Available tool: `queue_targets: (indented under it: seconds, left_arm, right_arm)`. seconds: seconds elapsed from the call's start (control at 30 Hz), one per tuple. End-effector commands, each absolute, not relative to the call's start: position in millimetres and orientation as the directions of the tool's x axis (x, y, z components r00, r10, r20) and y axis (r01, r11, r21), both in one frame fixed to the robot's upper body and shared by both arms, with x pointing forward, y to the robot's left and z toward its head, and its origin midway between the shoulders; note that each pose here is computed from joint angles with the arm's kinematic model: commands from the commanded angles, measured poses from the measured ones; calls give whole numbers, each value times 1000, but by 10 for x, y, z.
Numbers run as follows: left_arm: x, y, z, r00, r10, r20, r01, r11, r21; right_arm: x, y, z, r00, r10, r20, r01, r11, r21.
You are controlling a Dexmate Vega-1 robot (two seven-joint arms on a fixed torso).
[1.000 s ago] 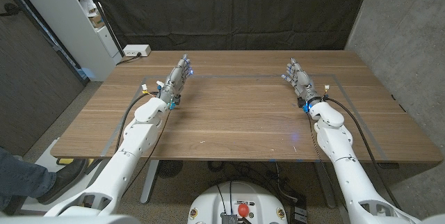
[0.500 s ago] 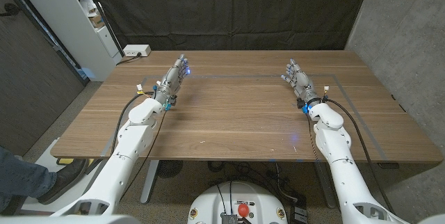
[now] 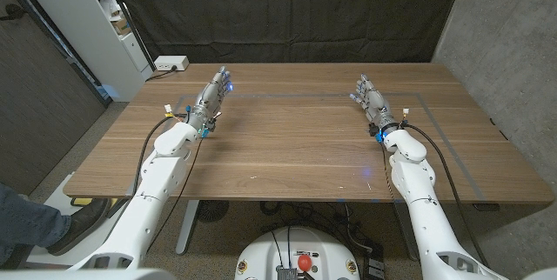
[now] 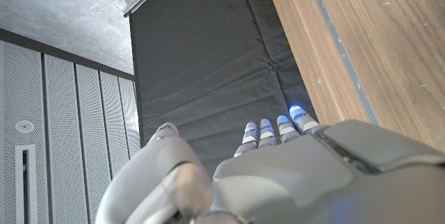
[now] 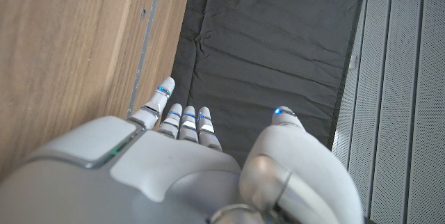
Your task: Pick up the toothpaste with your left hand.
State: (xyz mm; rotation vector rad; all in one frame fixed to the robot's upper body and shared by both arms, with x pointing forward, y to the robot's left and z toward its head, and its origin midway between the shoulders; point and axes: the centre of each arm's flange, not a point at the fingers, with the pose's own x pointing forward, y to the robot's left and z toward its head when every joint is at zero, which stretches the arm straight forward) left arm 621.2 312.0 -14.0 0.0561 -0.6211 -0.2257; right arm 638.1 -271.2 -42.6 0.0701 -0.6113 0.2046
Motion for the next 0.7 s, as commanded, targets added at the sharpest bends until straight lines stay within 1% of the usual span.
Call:
queue_targets:
  seconds: [0.03,0.33,0.7]
  left_arm:
    - [6201,3264,-32,782,-226,581,163,974,159]
    - [6208,3352,-94,783,-214,584,160,977,143]
    - [6141,3539,-69,773,-198,603,143,980,140]
  right_arm:
    - [6400,-2668,-423,800,165,577,-205,979,3]
    - [6410,-2598,-400,774,130,620,-176,984,13]
    - [6453,-2569,-365,782,139,607,-177,984,3]
